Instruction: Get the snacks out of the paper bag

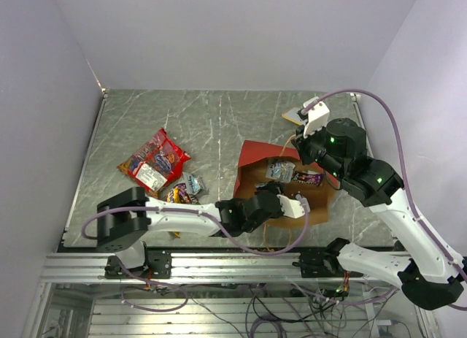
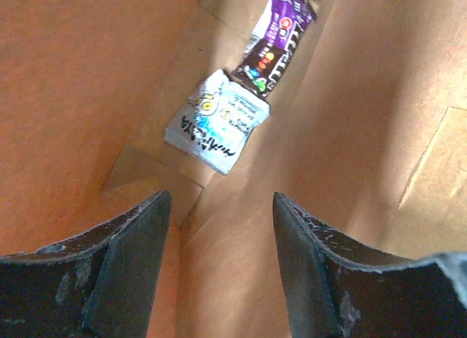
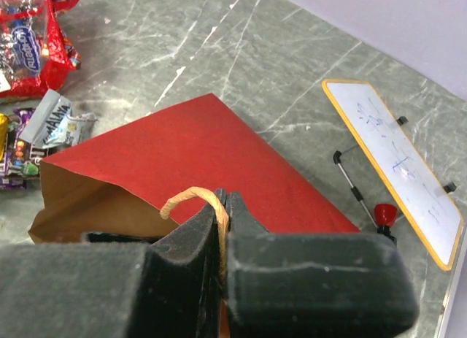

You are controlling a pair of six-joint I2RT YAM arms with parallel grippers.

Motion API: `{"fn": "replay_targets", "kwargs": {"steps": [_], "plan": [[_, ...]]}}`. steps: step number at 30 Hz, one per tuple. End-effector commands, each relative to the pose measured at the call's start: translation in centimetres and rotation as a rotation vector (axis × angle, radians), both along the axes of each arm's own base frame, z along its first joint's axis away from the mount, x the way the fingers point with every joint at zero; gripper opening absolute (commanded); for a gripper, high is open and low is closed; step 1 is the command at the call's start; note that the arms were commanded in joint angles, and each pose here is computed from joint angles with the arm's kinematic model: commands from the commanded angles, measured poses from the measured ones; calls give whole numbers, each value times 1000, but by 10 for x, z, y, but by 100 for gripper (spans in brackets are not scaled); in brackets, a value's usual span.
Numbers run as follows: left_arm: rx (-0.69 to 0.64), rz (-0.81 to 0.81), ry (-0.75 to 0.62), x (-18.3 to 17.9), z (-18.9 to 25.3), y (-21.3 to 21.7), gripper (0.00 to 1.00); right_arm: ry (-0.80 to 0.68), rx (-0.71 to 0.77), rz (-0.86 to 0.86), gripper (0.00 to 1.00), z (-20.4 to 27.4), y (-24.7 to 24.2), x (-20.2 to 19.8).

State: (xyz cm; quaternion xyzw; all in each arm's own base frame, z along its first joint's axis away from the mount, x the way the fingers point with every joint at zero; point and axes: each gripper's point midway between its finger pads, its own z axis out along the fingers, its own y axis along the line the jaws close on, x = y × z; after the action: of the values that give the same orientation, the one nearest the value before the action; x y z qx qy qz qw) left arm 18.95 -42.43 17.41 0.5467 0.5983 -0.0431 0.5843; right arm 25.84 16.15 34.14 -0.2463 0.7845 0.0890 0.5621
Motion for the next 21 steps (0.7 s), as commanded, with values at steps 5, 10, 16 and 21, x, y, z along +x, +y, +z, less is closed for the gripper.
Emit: {"fn": "replay_targets", "kwargs": {"steps": [5,10,16,21], "plan": [[21,-127,-16,10,-18,-60,69,23,-18,57,0,1,4,-7],[115,-127,-37,24,-55,-84,66,12,-33,90,0,3,8,-8],[165,-105,-98,58,-77,-100,69,2,-20,118,0,11,14,-7],[110,-105,-146,78,-76,-115,74,18,13,164,0,15,22,-15]]}}
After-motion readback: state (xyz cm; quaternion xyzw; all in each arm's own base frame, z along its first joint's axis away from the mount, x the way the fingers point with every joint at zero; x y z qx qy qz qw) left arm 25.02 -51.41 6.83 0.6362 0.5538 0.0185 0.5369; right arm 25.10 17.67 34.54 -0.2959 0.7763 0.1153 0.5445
